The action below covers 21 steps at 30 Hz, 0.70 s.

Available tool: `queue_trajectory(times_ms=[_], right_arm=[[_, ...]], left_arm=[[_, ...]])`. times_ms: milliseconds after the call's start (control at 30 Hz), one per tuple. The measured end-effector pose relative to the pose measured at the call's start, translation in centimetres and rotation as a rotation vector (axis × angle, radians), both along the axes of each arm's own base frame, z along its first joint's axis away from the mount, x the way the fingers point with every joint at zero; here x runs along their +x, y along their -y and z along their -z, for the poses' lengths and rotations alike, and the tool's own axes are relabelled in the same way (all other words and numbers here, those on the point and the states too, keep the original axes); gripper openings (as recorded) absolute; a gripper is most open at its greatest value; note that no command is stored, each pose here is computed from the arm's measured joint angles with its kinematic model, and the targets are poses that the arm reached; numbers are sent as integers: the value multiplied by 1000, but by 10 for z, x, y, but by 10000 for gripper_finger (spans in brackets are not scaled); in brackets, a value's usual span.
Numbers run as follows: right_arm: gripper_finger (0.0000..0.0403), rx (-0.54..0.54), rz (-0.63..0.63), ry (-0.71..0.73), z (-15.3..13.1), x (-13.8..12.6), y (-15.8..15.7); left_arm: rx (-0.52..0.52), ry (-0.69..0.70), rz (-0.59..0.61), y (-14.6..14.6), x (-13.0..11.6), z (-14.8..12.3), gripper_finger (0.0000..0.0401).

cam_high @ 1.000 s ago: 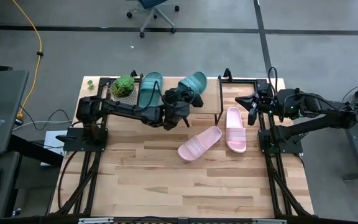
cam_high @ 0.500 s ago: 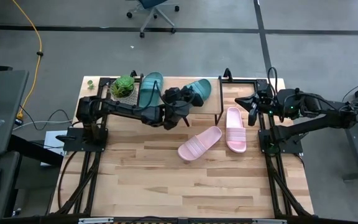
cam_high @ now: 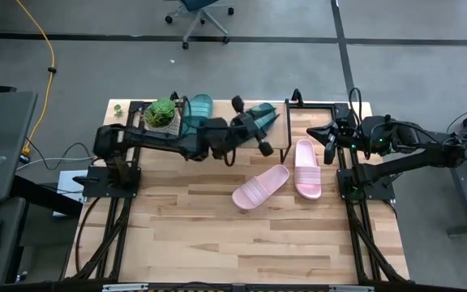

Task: Pick and place slides into the shelf
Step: Put the green slide on the shelf

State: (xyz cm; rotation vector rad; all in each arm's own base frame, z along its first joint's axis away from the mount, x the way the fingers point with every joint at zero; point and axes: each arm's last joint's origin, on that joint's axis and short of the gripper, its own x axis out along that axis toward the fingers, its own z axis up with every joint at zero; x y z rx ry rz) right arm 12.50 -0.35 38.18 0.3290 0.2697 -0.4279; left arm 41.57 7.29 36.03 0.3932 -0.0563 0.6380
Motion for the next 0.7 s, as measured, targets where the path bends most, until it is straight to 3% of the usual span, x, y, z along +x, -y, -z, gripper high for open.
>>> queue_trajectory(times_ms=[200, 367, 500, 700], right_arm=[[0, 12, 9, -2, 1, 0, 0], [0, 9, 59, 9, 0, 0, 1], [0, 9, 96, 26, -1, 0, 2], [0, 66, 186, 97, -4, 0, 4]], left_arm=[[177, -640, 25, 3, -27, -53, 37], [316, -994, 88, -1, -56, -79, 14], [294, -1083, 210, -23, -66, -75, 11], [251, -1154, 262, -68, -86, -68, 37]])
